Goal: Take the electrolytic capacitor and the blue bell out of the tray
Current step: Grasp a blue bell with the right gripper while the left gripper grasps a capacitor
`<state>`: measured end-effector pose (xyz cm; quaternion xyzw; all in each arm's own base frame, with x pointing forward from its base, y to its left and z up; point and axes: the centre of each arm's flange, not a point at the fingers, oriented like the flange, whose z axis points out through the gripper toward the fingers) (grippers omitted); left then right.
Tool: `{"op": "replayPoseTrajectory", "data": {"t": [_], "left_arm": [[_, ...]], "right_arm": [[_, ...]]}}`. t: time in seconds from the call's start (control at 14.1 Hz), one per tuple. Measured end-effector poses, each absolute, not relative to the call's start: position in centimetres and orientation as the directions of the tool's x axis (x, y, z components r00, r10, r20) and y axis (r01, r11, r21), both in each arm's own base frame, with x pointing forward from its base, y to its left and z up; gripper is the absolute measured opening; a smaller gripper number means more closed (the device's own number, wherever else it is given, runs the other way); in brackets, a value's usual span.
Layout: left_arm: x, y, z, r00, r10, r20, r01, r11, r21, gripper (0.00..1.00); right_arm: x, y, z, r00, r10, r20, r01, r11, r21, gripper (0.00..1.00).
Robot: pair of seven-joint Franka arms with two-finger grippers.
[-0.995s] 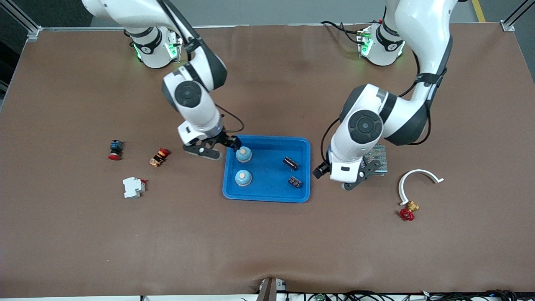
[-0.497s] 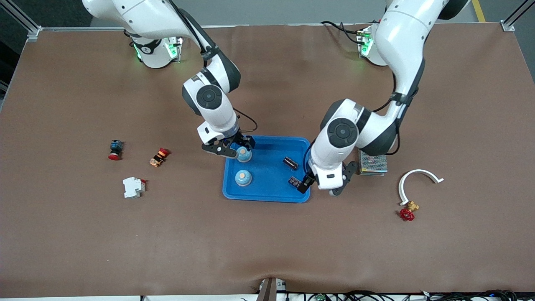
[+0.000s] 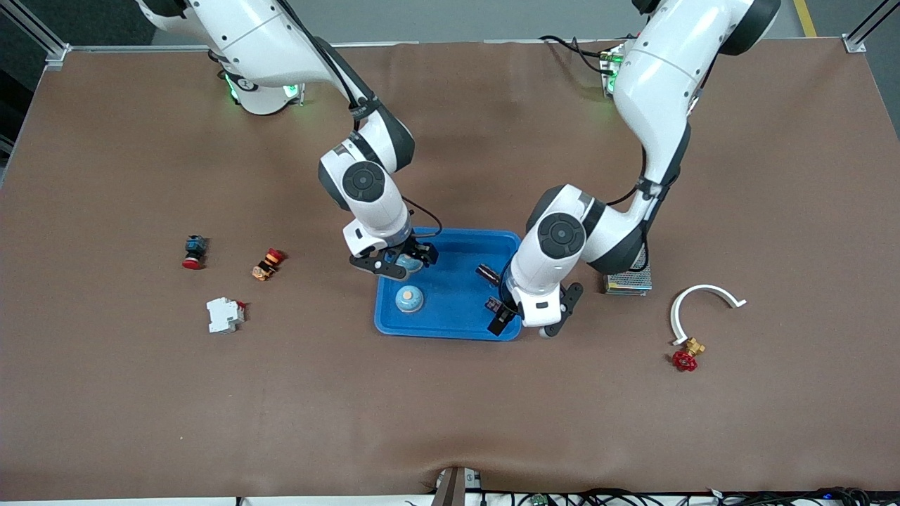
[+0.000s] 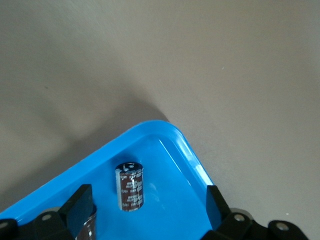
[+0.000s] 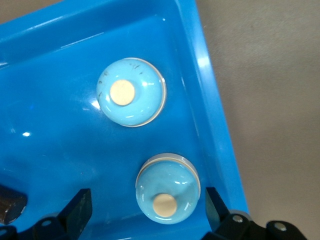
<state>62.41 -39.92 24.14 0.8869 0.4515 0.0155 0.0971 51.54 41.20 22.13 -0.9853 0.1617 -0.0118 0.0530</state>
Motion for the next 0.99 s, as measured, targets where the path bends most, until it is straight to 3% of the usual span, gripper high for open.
{"op": "replayPoseTrajectory", "data": {"t": [0.99], "left_arm": [[60.4,-42.4,20.3,0.621,0.781,-0.065,0.779,-0.606,0.161,1.0]], "right_arm": [[51.0,41.5,19.1,0.948,-0.318,0.008,-0.316,-0.946,-0.077,1.0]]}}
